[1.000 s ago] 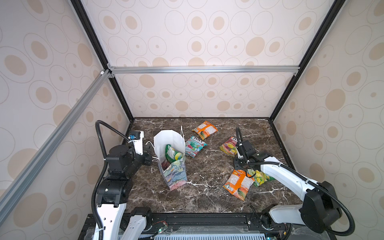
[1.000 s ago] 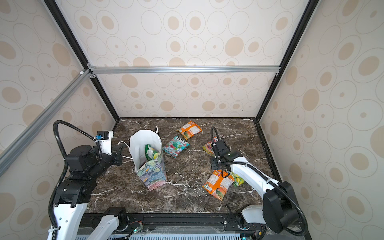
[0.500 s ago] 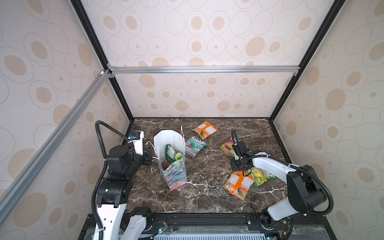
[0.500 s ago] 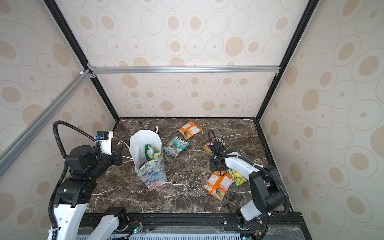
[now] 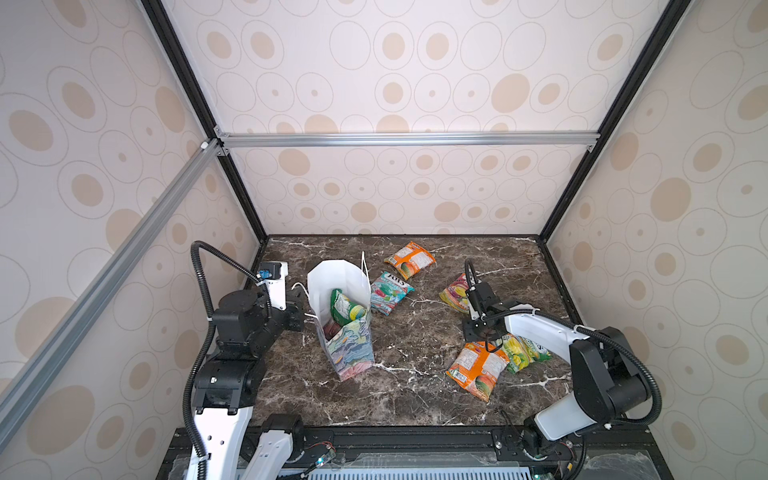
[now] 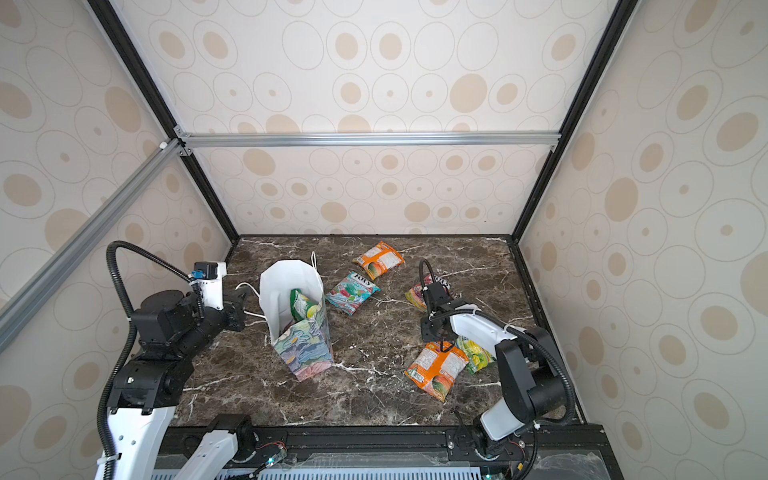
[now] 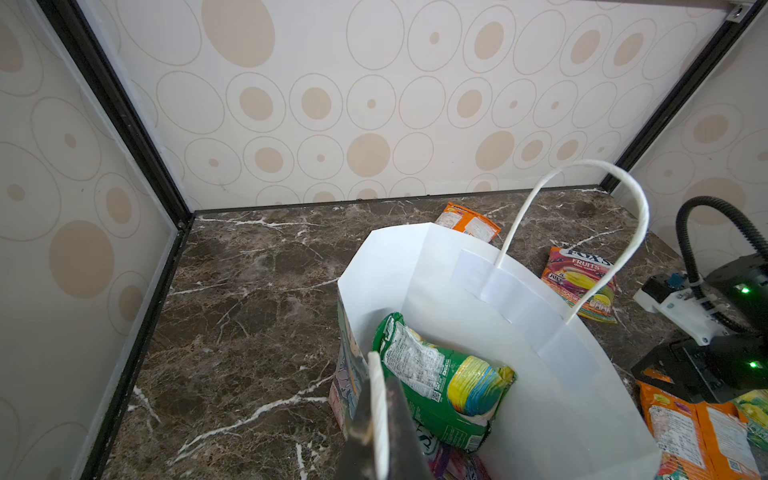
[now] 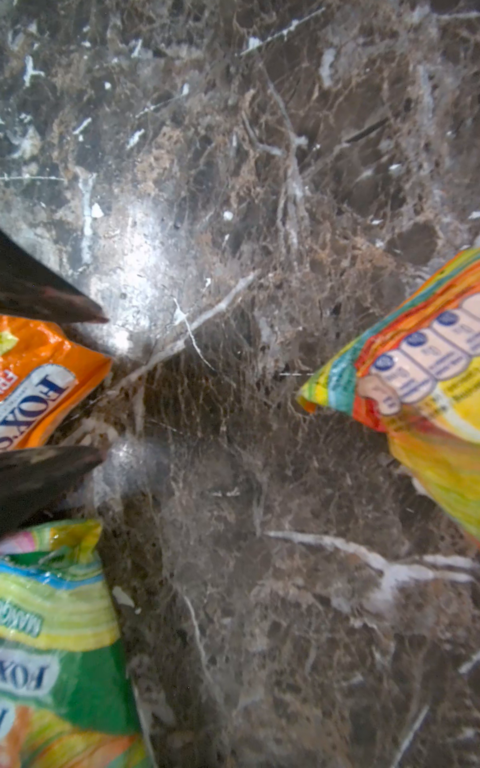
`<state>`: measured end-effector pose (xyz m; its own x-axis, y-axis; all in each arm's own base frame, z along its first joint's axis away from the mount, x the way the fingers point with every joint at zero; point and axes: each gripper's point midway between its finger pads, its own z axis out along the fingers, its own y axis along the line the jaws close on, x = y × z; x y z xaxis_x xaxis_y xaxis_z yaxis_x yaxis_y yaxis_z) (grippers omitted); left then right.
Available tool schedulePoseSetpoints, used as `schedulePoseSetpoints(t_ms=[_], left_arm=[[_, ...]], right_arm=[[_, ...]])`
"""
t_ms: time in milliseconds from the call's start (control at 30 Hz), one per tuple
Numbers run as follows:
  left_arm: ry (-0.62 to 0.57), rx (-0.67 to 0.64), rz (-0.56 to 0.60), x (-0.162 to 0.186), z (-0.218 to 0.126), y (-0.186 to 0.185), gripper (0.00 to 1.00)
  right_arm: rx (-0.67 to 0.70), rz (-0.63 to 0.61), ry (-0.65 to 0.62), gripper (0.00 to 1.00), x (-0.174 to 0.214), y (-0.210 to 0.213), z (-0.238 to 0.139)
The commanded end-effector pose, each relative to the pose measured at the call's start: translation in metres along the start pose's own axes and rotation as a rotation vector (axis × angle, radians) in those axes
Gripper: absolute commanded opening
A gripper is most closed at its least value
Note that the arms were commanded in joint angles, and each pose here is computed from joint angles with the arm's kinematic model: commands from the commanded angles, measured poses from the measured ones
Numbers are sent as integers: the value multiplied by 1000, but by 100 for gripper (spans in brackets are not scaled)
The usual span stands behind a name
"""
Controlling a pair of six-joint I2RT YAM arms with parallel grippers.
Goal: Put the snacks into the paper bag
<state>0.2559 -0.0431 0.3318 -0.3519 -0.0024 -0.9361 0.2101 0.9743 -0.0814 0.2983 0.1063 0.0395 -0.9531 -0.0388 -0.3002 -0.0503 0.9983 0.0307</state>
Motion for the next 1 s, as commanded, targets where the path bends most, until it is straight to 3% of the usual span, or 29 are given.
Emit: schedulePoseSetpoints(t_ms=[0,200,767,967], left_arm=[[-10,6,16,-4,-1,-2,3],[-10,7,16,-5,-1,-2,3],[-13,7,19,-6,-1,-2,3],[-14,8,19,-7,-2,-2,3]], right_arm=[[0,7,20,50,4,-3,2],[-10,14,68,50,8,-1,11],[4,37,86,26,12,-6,18],[-24,44,79,3,11,0,22]])
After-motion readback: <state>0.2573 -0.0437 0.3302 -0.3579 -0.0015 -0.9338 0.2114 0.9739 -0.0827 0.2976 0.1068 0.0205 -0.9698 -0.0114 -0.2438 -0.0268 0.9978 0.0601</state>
